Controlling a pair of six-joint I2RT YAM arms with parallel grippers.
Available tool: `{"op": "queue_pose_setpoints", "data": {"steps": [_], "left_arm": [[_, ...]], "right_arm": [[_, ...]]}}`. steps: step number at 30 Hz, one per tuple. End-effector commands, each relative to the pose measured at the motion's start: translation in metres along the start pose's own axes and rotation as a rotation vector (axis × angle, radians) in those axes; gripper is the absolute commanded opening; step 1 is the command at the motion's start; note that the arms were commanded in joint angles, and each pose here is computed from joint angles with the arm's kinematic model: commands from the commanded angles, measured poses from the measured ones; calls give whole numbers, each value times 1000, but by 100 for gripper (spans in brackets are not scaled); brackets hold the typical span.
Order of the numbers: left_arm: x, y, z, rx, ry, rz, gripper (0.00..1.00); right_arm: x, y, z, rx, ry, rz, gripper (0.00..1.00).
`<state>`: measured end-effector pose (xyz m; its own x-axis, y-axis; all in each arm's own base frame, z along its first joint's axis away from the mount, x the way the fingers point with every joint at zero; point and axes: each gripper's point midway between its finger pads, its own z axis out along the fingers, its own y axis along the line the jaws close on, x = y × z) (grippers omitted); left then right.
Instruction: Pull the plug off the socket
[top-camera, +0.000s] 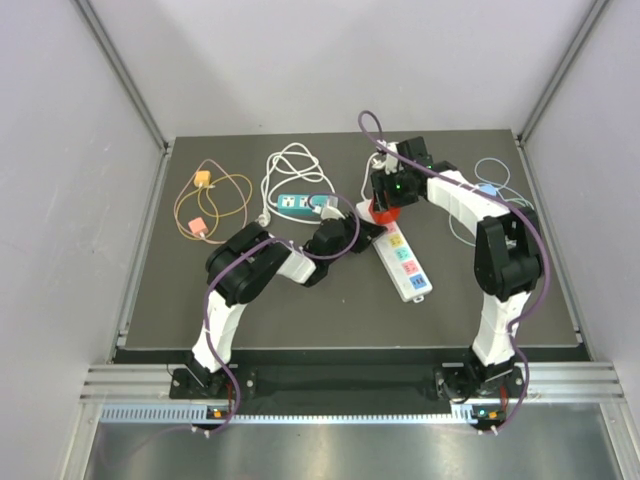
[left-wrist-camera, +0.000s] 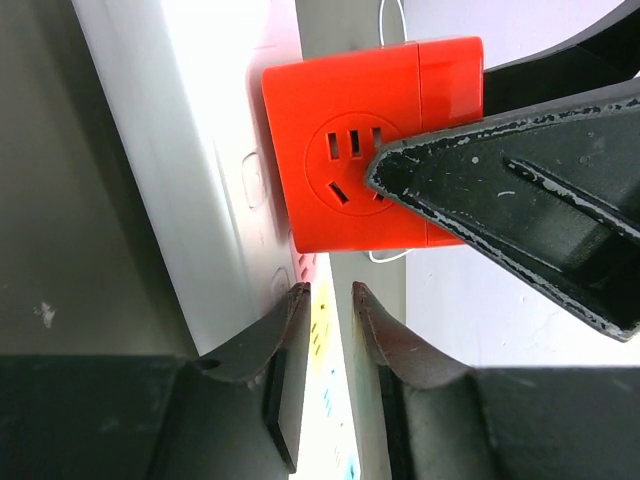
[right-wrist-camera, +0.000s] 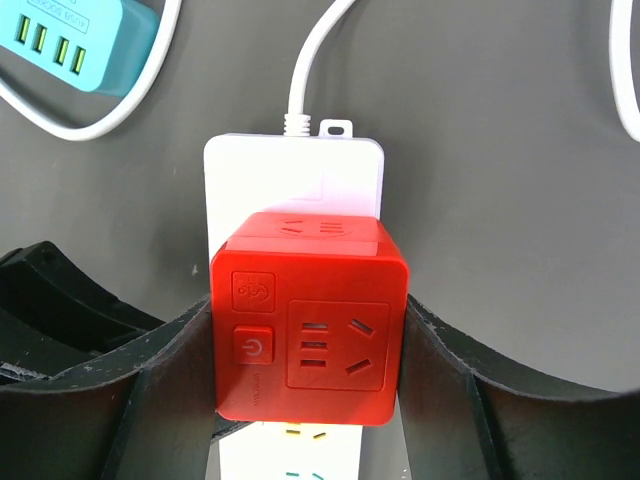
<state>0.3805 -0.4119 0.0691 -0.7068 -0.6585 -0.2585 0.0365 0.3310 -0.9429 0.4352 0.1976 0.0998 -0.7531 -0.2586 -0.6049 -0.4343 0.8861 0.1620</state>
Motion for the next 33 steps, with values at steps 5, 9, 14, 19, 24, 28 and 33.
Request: {"op": "queue_pose_setpoints", "data": {"steps": [5, 9, 14, 19, 24, 28, 33], "left_arm": [[27, 124, -22, -396, 107, 100, 32], [31, 121, -20, -393, 140, 112, 33], [33, 125, -20, -420, 169, 134, 34], [35, 124, -17, -429, 191, 153, 34], [36, 125, -17, -435, 200, 161, 33], [37, 124, -16, -432, 204, 163, 33], [36, 125, -17, -435, 203, 160, 34]], "right_arm": [[-92, 43, -57, -184, -275, 33, 0], [-95, 45, -58, -206, -279, 48, 0], [-100, 41, -59, -175, -295, 13, 0], [-105, 37, -60, -109, -315, -48, 0], [-107, 46, -59, -53, -323, -150, 0], [-109, 44, -60, 46, -327, -220, 0], [-111, 42, -61, 59, -330, -236, 0]]}}
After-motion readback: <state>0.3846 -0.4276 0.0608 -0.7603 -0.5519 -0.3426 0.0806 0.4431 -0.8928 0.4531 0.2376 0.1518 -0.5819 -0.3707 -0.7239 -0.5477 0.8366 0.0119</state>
